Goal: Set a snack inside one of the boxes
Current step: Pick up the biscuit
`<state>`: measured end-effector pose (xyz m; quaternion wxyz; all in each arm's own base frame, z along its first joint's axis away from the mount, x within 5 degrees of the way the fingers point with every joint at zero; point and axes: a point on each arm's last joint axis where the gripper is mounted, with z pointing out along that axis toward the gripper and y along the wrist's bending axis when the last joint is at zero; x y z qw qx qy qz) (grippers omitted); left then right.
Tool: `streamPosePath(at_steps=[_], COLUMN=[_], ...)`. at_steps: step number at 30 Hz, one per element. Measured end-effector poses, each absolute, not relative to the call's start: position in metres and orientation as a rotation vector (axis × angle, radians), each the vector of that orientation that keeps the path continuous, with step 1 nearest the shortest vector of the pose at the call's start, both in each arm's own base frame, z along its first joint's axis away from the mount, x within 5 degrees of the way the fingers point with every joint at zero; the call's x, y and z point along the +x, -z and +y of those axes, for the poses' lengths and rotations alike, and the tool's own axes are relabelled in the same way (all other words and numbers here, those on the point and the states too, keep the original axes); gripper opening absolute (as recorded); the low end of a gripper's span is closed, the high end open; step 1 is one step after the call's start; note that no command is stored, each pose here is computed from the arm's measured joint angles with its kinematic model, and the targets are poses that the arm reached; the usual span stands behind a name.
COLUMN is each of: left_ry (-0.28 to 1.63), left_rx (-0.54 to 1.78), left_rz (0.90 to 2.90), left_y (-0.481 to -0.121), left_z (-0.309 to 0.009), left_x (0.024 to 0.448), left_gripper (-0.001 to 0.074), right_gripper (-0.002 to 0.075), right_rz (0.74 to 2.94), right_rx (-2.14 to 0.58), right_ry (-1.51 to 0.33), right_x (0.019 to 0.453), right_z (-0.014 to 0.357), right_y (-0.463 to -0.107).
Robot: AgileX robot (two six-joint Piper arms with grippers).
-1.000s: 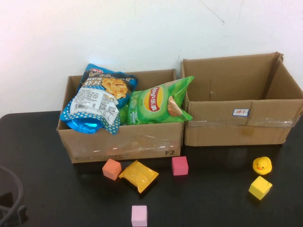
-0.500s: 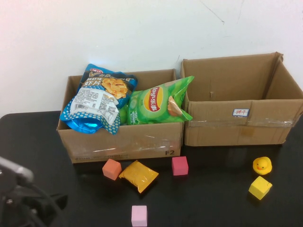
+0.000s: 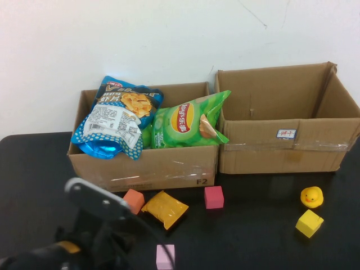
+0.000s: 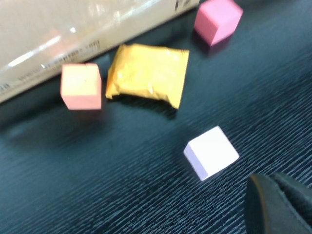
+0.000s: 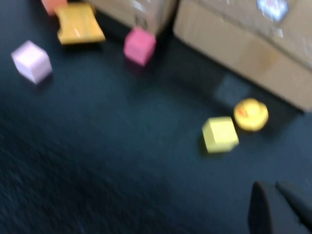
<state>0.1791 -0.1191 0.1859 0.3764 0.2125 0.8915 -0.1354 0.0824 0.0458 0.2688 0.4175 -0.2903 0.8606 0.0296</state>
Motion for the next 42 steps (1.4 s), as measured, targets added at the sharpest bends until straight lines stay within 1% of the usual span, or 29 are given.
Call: streamPosePath(at_steps=[3, 5, 7, 10, 12, 13, 15, 17, 21, 29, 32, 35, 38, 42], left_ry=[0.319, 0.316, 0.317, 0.315, 0.302, 0.293, 0.281, 0.257, 0.175, 0.037, 0.023, 0.062, 0.103, 0.111], left_rx=[0.59, 0.605, 0.615, 0.605, 0.602, 0.6, 0.6, 0.618, 0.676, 0.627, 0.614, 0.628, 0.563, 0.478], left_rz=[2.325, 2.341, 2.346, 2.33, 2.33, 2.331, 2.344, 2.345, 2.325, 2.338, 2.365, 2.391, 2.412, 2.43], left_y=[-0.171, -0.166, -0.164, -0.164, -0.159, -0.155, -0.147, -0.138, -0.118, -0.092, -0.085, -0.083, -0.087, -0.09], left_z=[-0.134, -0.144, -0.154, -0.168, -0.176, -0.18, -0.186, -0.193, -0.2, -0.204, -0.207, -0.212, -0.212, -0.204], left_x=[0.189, 0.198, 0.209, 0.228, 0.239, 0.245, 0.254, 0.264, 0.28, 0.301, 0.306, 0.311, 0.318, 0.328], left_gripper=[0.0013, 0.0055, 0.0138, 0.0304, 0.0393, 0.0429, 0.0465, 0.0484, 0.0494, 0.0504, 0.0522, 0.0531, 0.0534, 0.0534], right_gripper=[-0.0001, -0.0001, -0.0001, -0.0001, -0.0001, -0.0001, -0.0001, -0.0001, -0.0001, -0.0001, -0.0001, -0.0001, -0.0001, -0.0001], right_rz=[2.191, 2.198, 2.201, 2.212, 2.213, 2.213, 2.203, 2.198, 2.197, 2.192, 2.192, 2.189, 2.187, 2.187], right_rx=[-0.73, -0.731, -0.733, -0.749, -0.757, -0.759, -0.762, -0.765, -0.767, -0.771, -0.771, -0.771, -0.771, -0.771], right_ry=[-0.041, -0.029, -0.023, 0.0, 0.003, 0.006, 0.008, 0.013, 0.018, 0.013, 0.013, 0.013, 0.012, 0.012], right_x=[0.082, 0.081, 0.081, 0.081, 0.081, 0.081, 0.082, 0.082, 0.082, 0.082, 0.082, 0.082, 0.083, 0.083], right_z=[0.043, 0.042, 0.042, 0.041, 0.041, 0.041, 0.041, 0.041, 0.041, 0.041, 0.041, 0.041, 0.041, 0.041], right_y=[-0.267, -0.266, -0.265, -0.258, -0.254, -0.253, -0.253, -0.253, -0.253, -0.251, -0.251, -0.252, -0.252, -0.252])
